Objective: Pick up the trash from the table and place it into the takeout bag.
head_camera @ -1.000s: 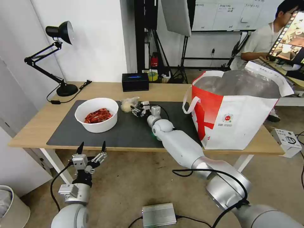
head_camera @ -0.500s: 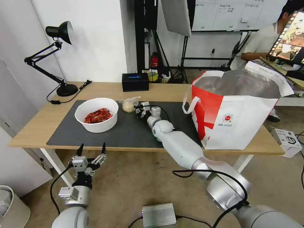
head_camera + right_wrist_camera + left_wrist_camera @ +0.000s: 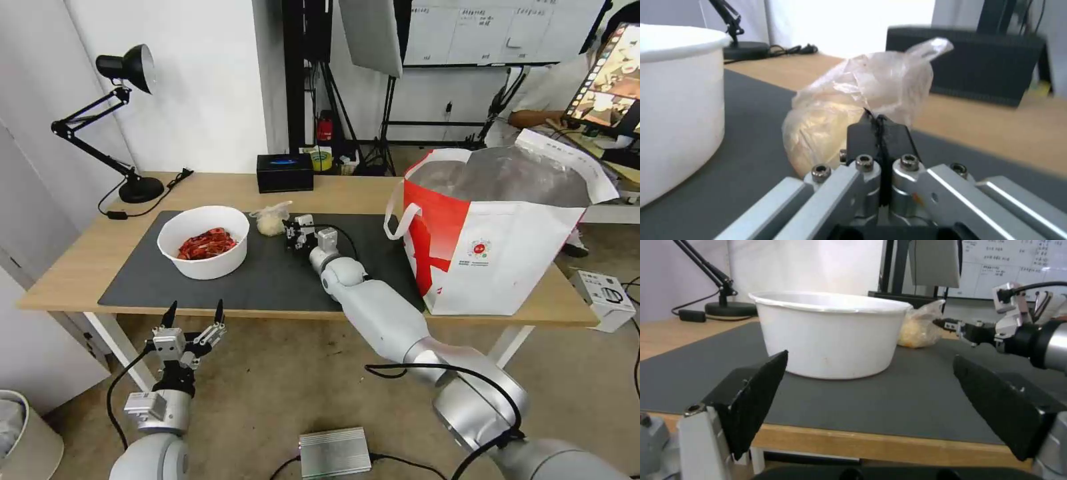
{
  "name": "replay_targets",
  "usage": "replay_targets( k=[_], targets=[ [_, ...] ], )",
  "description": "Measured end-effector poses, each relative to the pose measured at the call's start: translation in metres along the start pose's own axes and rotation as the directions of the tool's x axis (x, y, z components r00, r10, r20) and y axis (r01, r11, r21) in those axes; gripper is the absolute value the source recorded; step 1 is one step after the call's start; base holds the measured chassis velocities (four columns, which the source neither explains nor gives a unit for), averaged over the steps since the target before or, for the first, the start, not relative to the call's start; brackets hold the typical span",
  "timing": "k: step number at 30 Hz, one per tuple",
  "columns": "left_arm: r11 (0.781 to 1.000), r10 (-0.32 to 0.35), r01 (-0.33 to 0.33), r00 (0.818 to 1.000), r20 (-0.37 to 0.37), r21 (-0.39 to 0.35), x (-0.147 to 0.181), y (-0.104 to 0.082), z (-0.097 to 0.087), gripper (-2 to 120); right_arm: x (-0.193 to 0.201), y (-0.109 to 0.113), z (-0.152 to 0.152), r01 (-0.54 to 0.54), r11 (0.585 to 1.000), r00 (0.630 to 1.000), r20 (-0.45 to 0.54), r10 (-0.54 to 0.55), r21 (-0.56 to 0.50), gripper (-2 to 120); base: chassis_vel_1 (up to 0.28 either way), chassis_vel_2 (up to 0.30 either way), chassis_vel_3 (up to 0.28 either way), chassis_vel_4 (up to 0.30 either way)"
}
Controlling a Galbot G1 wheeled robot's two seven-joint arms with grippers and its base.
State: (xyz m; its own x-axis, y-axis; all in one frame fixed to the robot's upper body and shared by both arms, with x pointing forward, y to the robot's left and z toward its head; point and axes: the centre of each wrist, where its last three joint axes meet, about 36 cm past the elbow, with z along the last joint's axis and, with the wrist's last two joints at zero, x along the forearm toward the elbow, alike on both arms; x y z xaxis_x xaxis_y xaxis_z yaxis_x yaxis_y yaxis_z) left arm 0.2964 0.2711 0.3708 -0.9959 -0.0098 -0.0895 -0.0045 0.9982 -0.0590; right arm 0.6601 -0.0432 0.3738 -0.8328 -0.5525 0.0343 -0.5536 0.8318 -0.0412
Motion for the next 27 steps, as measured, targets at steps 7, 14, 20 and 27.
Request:
replay_targets(
  k=[7,14,20,27],
  targets=[
    [1.0,0.015,-0.015,1.0,-0.002,0.006,-0.007,0.005,0.003,100,0.002,-0.001,-0.003,-0.02,0.989,0.998,0.065,0.011,0.145,0,0.0,0.0,0.0,0.0],
    [0.999,0.03,-0.03,1.0,-0.007,0.016,-0.009,0.001,0.006,100,0.009,-0.002,-0.008,-0.065,0.967,0.99,0.139,0.031,0.246,0,0.0,0.0,0.0,0.0],
    [0.999,0.036,-0.036,0.999,-0.001,0.015,-0.009,-0.002,0.002,100,0.013,0.001,-0.026,-0.102,0.945,0.975,0.219,0.034,0.31,0,0.0,0.0,0.0,0.0],
    [1.0,0.028,-0.028,1.0,0.003,0.007,-0.006,0.004,-0.002,100,0.026,-0.003,-0.047,-0.146,0.919,0.954,0.299,0.033,0.365,0,0.0,0.0,0.0,0.0]
  ],
)
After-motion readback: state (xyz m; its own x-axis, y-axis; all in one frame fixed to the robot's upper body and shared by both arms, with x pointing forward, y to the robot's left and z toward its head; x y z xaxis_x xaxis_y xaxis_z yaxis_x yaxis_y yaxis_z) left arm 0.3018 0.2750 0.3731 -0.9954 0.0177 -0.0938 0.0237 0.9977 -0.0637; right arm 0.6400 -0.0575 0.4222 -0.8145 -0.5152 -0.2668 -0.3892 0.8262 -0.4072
